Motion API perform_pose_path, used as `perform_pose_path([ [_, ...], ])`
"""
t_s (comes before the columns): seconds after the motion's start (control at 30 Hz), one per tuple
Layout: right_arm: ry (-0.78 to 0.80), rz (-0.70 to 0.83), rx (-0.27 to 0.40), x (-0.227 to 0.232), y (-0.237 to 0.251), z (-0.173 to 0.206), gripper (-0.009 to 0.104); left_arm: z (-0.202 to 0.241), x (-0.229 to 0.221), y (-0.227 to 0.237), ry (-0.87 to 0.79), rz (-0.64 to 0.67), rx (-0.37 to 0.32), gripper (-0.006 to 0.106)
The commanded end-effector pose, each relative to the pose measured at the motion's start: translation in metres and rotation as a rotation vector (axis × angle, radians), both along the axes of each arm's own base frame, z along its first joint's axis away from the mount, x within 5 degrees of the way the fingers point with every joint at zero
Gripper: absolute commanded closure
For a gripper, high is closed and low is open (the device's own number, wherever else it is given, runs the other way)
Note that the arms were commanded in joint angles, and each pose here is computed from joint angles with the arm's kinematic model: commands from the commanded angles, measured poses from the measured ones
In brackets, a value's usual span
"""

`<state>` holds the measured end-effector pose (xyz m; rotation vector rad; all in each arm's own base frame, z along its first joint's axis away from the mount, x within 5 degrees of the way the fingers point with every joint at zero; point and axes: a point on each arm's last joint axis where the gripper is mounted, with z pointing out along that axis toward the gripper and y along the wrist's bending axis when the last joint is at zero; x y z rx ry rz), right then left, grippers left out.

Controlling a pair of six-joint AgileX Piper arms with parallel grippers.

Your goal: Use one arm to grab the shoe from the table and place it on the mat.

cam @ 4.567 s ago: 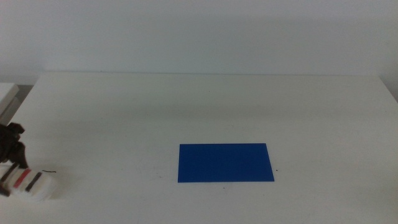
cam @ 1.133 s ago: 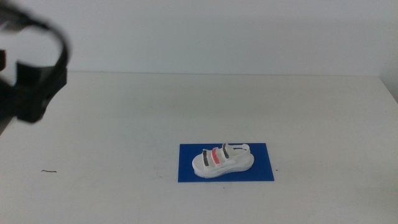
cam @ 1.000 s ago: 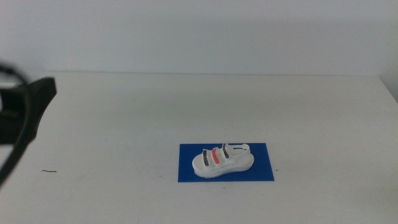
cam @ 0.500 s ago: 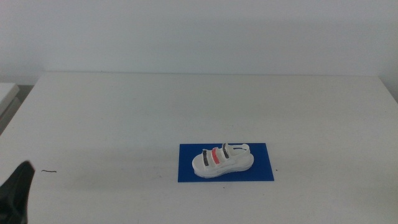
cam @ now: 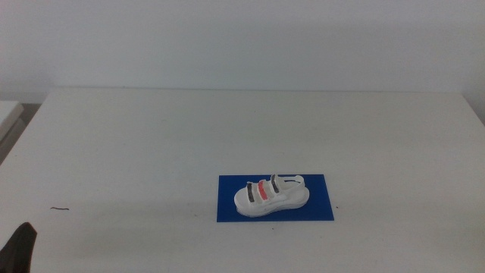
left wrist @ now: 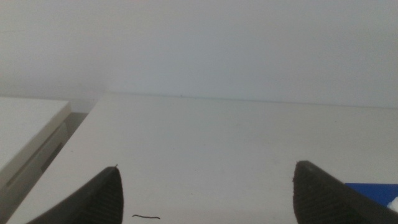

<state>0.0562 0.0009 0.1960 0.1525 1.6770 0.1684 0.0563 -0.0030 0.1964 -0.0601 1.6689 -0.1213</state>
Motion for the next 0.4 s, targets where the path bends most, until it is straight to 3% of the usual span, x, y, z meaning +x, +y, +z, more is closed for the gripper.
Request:
perform_pose_path([
  [0.0, -0.012, 0.001, -0.017, -0.0002, -0.0001, 0.0003, 0.016, 0.0015, -0.0002, 0.0002, -0.018, 0.0, 0.014, 0.007],
  [0.17, -0.012, 0.001, -0.017, -0.0002, -0.0001, 0.0003, 0.016, 0.002, -0.0001, 0.0013, -0.025, 0.005, 0.084, 0.007],
  [0.37, -0.012, 0.001, -0.017, -0.0002, -0.0001, 0.0003, 0.016, 0.0024, -0.0001, 0.0013, -0.029, 0.006, 0.084, 0.007],
])
